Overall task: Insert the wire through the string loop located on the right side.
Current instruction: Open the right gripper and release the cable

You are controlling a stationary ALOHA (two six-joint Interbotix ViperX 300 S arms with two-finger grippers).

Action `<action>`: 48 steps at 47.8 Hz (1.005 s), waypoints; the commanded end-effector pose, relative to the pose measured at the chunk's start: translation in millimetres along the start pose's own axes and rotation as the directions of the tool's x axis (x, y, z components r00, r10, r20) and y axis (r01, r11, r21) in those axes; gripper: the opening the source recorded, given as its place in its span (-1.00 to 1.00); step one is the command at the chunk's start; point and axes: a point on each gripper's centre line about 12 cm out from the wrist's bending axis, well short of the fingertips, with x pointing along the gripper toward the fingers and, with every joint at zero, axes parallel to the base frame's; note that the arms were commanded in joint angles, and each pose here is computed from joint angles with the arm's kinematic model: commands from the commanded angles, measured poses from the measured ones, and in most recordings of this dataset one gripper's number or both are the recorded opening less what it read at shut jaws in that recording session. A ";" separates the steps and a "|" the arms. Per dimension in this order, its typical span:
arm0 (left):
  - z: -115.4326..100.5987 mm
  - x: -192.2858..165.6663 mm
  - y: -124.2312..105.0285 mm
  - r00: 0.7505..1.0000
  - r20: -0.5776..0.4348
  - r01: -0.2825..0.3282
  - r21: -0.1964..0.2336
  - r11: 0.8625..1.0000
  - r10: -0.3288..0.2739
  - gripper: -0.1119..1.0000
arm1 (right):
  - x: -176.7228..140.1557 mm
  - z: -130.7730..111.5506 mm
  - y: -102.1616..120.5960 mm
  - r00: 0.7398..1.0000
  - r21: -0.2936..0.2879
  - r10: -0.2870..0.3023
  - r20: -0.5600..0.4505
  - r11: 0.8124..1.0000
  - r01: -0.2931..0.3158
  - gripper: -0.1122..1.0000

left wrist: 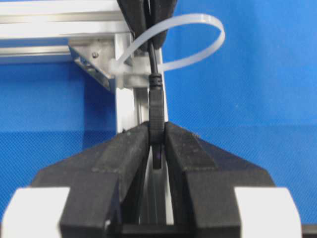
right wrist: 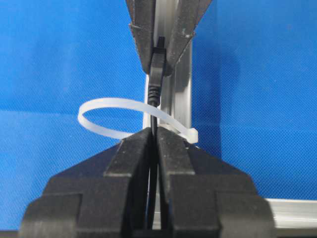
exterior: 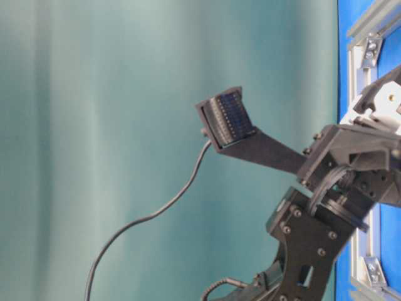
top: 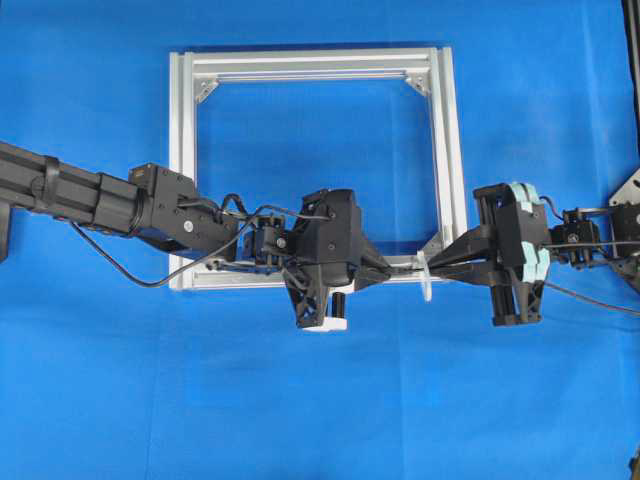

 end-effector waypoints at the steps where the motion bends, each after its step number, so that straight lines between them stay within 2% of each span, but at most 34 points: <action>1: 21.2 -0.7 -2.2 0.998 0.057 0.005 0.002 1.000 -0.005 -0.66 | 1.7 8.1 1.1 1.000 0.001 0.003 0.031 1.000 -0.003 -0.83; 19: 19.4 -1.1 -2.0 0.999 0.052 0.005 0.001 1.000 -0.005 -0.66 | 2.2 9.1 2.4 1.000 -0.015 0.012 0.028 1.000 -0.011 -0.83; 25: 19.4 -1.5 -2.0 0.999 0.052 0.005 0.001 1.000 -0.005 -0.66 | 2.2 9.1 2.4 1.000 -0.015 0.012 0.028 1.000 -0.011 -0.72; 28: 19.4 -1.5 -2.1 0.999 0.052 0.005 0.002 1.000 -0.005 -0.66 | 2.2 9.0 2.4 1.000 -0.015 0.011 0.026 1.000 -0.011 -0.55; 31: 18.8 -1.2 -2.1 0.999 0.050 0.005 0.002 1.000 -0.005 -0.66 | 2.2 8.3 2.3 1.000 -0.015 0.011 0.020 1.000 -0.010 -0.29; 40: 19.4 -1.5 -2.1 0.999 0.052 0.005 0.002 1.000 -0.005 -0.66 | 2.2 4.8 1.9 1.000 -0.018 0.007 -0.009 1.000 -0.007 0.72; 42: 18.8 -1.2 -2.1 0.999 0.050 0.005 0.002 1.000 -0.005 -0.66 | 2.2 4.5 1.8 1.000 -0.018 0.006 -0.012 1.000 -0.007 0.87; 44: 19.4 -1.1 -2.1 0.999 0.052 0.005 0.002 1.000 -0.005 -0.66 | 2.2 4.3 1.8 1.000 -0.018 0.006 -0.013 1.000 -0.006 0.91; 48: 20.1 -1.4 -2.1 0.999 0.053 0.005 0.001 1.000 -0.005 -0.66 | 2.2 4.5 1.8 1.000 -0.018 0.006 -0.012 1.000 -0.007 0.84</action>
